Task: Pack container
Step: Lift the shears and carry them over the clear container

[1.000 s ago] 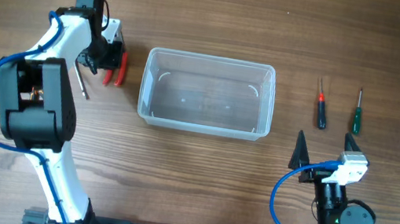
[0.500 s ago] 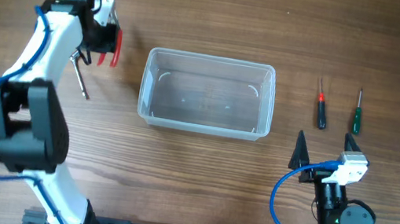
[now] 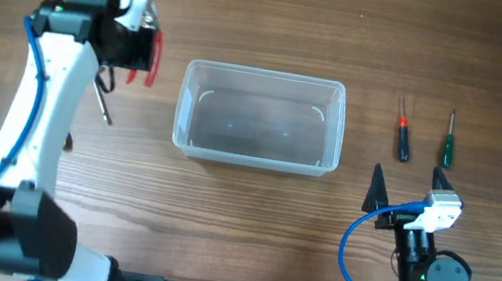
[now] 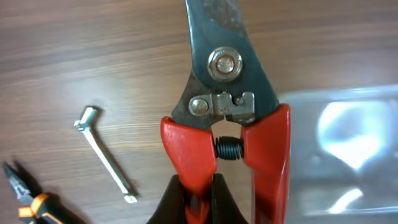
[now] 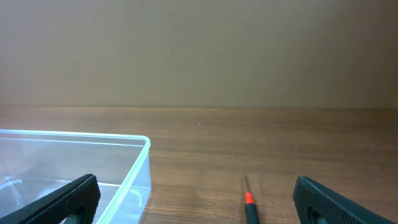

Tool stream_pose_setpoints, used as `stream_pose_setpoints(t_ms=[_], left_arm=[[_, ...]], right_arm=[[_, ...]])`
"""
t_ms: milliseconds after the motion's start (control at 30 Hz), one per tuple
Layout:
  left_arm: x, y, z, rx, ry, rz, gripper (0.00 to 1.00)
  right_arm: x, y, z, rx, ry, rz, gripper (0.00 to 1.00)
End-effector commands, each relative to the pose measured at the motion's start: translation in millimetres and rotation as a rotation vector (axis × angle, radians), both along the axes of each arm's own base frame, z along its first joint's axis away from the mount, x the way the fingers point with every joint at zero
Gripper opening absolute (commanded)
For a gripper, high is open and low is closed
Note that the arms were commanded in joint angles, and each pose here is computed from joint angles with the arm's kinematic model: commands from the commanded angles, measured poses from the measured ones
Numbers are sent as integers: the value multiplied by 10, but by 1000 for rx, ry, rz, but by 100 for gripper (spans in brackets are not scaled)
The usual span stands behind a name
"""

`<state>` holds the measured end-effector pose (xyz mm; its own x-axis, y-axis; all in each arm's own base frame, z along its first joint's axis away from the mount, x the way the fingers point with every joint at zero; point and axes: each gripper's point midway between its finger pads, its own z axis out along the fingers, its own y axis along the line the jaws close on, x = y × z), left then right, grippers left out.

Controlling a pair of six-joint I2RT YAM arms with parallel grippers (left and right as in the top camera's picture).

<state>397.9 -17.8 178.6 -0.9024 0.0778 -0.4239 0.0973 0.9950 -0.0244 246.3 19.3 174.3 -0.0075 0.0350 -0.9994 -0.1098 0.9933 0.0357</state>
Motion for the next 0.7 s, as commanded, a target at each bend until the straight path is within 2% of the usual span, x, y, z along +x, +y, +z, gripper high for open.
stream_pose_setpoints(t_ms=[0, 133, 367, 667], left_arm=[[-164, -475, 415, -80, -74, -64, 4], [-344, -888, 431, -139, -36, -104, 4], [-636, -1477, 392, -160, 16, -224, 4], [-808, -1860, 277, -155, 51, -322, 4]], right_arm=[[-7, 13, 29, -9, -14, 10, 100], [-8, 14, 29, -8, -14, 10, 100], [-8, 14, 29, -8, -14, 10, 100], [-8, 14, 29, -8, -14, 10, 100]])
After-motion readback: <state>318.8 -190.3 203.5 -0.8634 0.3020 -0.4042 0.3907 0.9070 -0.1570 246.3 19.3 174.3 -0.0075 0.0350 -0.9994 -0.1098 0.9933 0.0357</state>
